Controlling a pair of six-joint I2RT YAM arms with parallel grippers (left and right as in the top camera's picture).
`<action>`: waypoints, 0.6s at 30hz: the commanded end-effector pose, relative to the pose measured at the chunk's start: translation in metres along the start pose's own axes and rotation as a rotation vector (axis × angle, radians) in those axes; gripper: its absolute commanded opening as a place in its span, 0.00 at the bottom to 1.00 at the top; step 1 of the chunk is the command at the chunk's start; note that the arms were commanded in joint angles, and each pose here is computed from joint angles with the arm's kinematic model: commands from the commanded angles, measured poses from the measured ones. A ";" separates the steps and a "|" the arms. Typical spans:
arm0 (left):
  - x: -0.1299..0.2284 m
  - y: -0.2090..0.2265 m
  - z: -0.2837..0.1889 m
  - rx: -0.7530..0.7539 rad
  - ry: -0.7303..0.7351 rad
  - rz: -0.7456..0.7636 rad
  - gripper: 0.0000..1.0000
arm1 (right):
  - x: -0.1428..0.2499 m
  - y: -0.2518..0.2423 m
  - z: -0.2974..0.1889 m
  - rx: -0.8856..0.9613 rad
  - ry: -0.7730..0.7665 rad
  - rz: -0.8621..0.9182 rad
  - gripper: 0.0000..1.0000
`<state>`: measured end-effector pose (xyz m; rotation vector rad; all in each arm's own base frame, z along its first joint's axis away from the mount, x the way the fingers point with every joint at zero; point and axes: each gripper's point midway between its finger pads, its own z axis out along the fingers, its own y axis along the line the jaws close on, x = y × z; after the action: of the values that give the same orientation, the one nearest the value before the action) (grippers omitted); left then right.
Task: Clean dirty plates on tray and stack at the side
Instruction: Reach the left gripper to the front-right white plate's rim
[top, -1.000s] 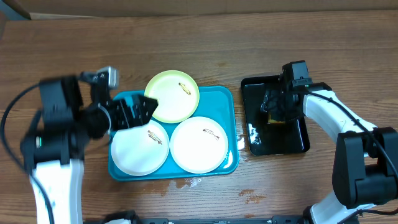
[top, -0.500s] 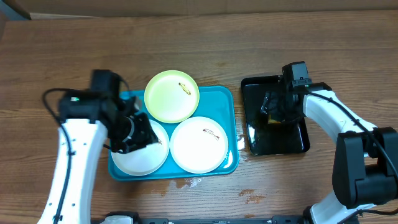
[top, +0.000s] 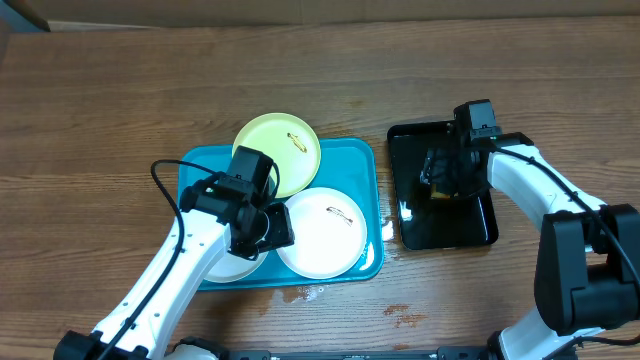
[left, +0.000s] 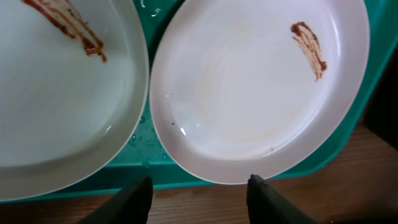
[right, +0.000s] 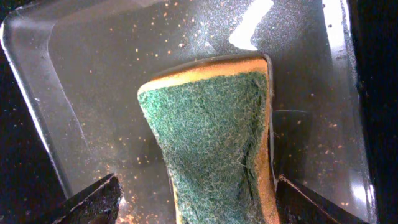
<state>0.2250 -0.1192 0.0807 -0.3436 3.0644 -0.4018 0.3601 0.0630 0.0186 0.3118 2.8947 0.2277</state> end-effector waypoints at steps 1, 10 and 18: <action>0.003 0.012 0.013 -0.093 0.004 -0.063 0.52 | -0.010 0.006 -0.012 -0.017 -0.040 -0.011 0.80; 0.019 0.014 0.049 -0.205 0.106 -0.077 0.51 | -0.010 0.006 -0.012 -0.018 -0.041 -0.011 0.81; 0.021 0.017 0.059 -0.230 0.134 -0.093 0.43 | -0.010 0.006 -0.012 -0.017 -0.040 -0.011 0.81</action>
<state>0.2070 -0.1257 0.0251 -0.4570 3.2358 -0.1209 0.3590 0.0628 0.0183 0.3122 2.8992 0.2258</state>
